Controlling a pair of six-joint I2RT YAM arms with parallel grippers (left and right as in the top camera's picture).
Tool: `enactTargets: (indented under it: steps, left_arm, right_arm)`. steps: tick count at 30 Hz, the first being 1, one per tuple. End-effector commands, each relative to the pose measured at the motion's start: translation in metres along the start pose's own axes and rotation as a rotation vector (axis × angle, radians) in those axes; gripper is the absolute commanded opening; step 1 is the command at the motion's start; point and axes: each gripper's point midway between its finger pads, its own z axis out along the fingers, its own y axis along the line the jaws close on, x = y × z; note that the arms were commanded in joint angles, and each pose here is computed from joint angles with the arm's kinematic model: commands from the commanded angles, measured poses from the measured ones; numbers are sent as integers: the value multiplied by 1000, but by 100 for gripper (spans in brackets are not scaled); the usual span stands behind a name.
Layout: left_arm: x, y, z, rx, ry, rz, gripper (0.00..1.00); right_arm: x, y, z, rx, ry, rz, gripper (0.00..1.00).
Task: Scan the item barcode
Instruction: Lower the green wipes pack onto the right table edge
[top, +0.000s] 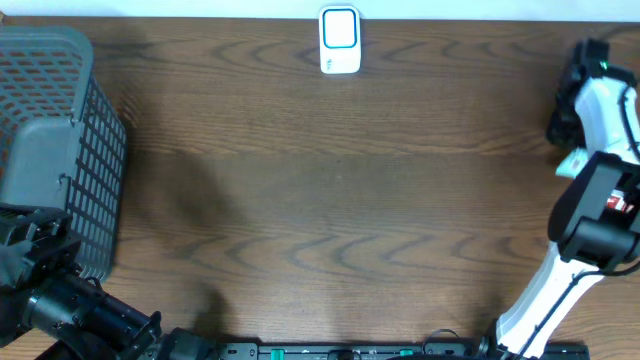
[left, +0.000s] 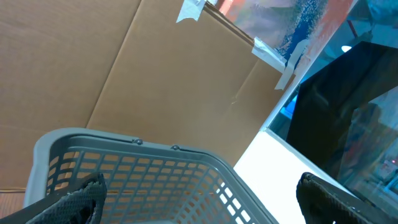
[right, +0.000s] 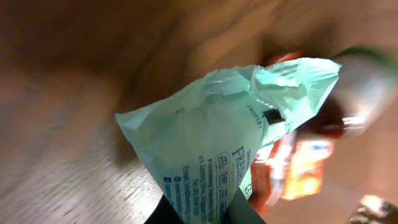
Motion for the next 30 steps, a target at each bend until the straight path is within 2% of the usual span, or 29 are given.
enactTargets:
  steps: [1, 2, 3, 4, 8, 11, 16, 19, 22, 25, 30]
  left_arm:
    - [-5, 4, 0, -14, -6, -13, 98]
    - [-5, 4, 0, -14, -6, -13, 98]
    - [-5, 4, 0, -14, -6, -13, 98]
    - [-5, 4, 0, -14, -6, -13, 98]
    - [-5, 4, 0, -14, -6, -13, 98]
    - [-5, 4, 0, -14, -6, -13, 98]
    - [-5, 4, 0, -14, -6, -13, 98]
    - [-5, 4, 0, -14, -6, -13, 98]
    - [-5, 4, 0, -14, -6, -13, 98]
    - [-5, 4, 0, -14, -6, -13, 98]
    - [-5, 4, 0, -14, -6, -13, 98]
  right_arm:
    - [10, 18, 12, -126, 37, 20, 53]
    - [8, 16, 12, -129, 34, 24, 83]
    - [6, 15, 10, -129, 27, 23, 97]
    - [3, 14, 6, -131, 18, 19, 99]
    - [-16, 13, -21, -160, -45, 23, 99]
    - [-33, 20, -58, -237, -108, 22, 99]
    - [-46, 50, -155, -457, -219, -35, 99]
    - [-49, 69, -232, -622, -355, -77, 99]
    - [-45, 78, -310, -753, -524, -119, 99]
    - [-31, 73, -379, -809, -699, -149, 99]
    - [11, 55, -448, -870, -840, -188, 99]
